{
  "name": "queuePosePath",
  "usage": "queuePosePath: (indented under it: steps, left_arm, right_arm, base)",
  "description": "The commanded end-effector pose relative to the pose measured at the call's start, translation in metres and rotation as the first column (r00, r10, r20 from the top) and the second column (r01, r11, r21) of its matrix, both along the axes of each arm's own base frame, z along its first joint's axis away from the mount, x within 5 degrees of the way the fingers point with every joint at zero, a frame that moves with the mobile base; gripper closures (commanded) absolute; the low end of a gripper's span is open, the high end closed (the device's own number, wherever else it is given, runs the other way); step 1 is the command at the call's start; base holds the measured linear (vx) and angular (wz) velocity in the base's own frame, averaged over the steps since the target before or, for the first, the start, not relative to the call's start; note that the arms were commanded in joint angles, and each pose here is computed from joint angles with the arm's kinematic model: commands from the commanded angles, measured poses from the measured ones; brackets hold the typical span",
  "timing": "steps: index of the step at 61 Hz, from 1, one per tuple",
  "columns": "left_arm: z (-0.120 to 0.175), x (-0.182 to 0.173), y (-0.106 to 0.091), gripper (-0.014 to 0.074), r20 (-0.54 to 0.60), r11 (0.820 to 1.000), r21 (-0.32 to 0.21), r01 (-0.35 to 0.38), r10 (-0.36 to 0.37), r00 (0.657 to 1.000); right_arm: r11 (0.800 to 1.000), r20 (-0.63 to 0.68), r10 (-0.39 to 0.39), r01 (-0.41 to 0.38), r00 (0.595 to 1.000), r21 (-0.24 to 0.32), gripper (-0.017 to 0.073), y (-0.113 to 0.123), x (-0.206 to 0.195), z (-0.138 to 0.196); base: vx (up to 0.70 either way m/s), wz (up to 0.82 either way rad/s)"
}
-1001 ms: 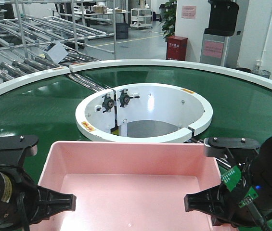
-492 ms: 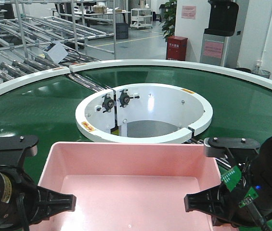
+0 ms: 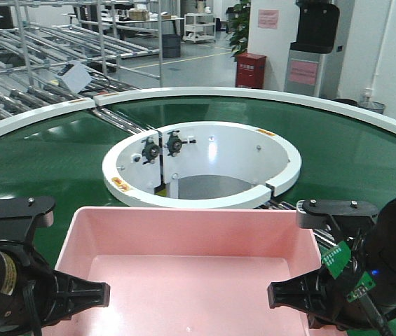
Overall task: Grab pink bin and stack on right shelf
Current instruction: 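Hold the pink bin with both grippers while driving to the table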
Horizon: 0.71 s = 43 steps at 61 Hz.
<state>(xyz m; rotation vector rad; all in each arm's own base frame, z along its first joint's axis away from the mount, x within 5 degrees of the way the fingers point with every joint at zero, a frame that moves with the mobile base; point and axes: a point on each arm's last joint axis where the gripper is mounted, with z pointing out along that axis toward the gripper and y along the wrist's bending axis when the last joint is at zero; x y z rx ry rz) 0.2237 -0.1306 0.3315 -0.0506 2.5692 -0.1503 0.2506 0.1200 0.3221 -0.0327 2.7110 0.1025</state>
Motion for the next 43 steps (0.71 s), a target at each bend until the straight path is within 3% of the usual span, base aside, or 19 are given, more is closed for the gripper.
queuePosePath:
  steps: [1,43]
  left_arm:
    - [0.0205,-0.0015,0.0056,0.0537,0.105,1.0,-0.005,0.002,-0.002,0.994]
    - [0.0205,-0.0015,0.0056,0.0537,0.105,1.0,-0.005,0.002,-0.002,0.994]
  right_arm:
    - [0.999,0.104,0.002,0.002,0.995,-0.042,0.0523,-0.0109,-0.0007,0.0197]
    - [0.999,0.102,0.002,0.002,0.995,-0.043,0.0523,-0.011,-0.0009,0.0195]
  base:
    - [-0.05,-0.18]
    - [-0.13,-0.44]
